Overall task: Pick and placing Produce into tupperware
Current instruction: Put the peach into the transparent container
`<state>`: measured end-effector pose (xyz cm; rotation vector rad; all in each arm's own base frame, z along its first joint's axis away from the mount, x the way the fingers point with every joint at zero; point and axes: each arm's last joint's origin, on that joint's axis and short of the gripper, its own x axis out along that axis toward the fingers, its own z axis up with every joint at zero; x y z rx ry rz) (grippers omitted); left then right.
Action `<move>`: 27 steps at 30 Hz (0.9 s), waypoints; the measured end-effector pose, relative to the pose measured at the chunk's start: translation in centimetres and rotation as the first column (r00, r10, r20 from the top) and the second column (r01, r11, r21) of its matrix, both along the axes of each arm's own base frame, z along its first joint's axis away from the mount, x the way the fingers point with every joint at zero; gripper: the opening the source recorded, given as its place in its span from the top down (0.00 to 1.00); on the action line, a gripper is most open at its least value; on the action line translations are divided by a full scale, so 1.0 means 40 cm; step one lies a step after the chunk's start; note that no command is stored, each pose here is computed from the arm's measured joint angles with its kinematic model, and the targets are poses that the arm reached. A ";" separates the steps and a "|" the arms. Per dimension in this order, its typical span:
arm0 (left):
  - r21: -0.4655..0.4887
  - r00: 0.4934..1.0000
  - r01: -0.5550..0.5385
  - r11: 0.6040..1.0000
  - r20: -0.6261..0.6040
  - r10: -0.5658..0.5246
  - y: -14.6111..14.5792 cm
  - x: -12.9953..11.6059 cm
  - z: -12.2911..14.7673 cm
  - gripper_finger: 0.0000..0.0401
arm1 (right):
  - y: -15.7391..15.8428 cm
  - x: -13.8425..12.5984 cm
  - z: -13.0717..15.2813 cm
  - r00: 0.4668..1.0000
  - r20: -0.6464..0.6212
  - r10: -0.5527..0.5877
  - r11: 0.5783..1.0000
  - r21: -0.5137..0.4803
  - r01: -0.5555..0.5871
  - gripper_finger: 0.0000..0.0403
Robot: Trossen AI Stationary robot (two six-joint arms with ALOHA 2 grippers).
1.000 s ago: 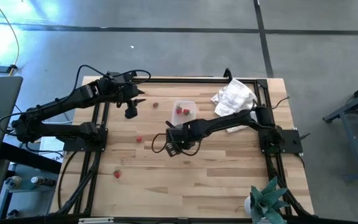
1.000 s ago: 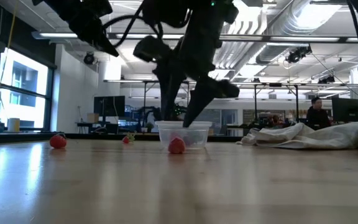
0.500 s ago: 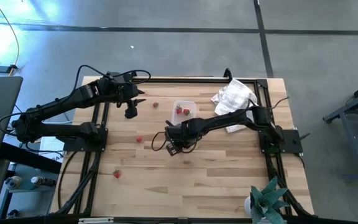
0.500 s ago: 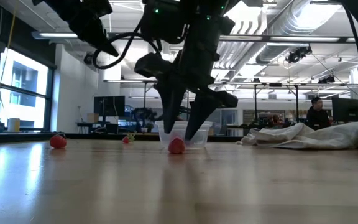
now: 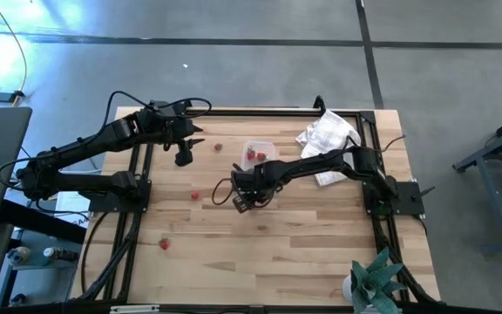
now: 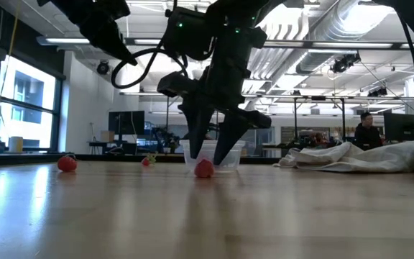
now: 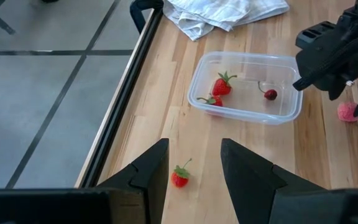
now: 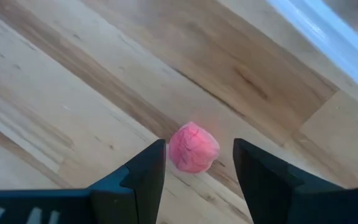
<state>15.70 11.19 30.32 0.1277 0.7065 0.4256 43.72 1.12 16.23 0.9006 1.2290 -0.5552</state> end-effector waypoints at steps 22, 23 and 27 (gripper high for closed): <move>0.000 1.000 0.000 1.000 0.000 0.000 0.000 0.000 0.000 0.66 | 0.002 0.026 -0.079 1.000 -0.014 0.014 0.997 0.077 -0.013 0.55; 0.000 1.000 0.000 1.000 0.000 0.000 0.000 0.000 0.000 0.66 | 0.005 0.025 -0.079 1.000 -0.017 0.006 0.997 0.071 -0.004 0.55; 0.000 1.000 0.000 1.000 0.000 0.000 0.000 0.000 0.000 0.66 | 0.011 0.025 -0.079 1.000 -0.020 -0.012 0.999 0.044 0.013 0.55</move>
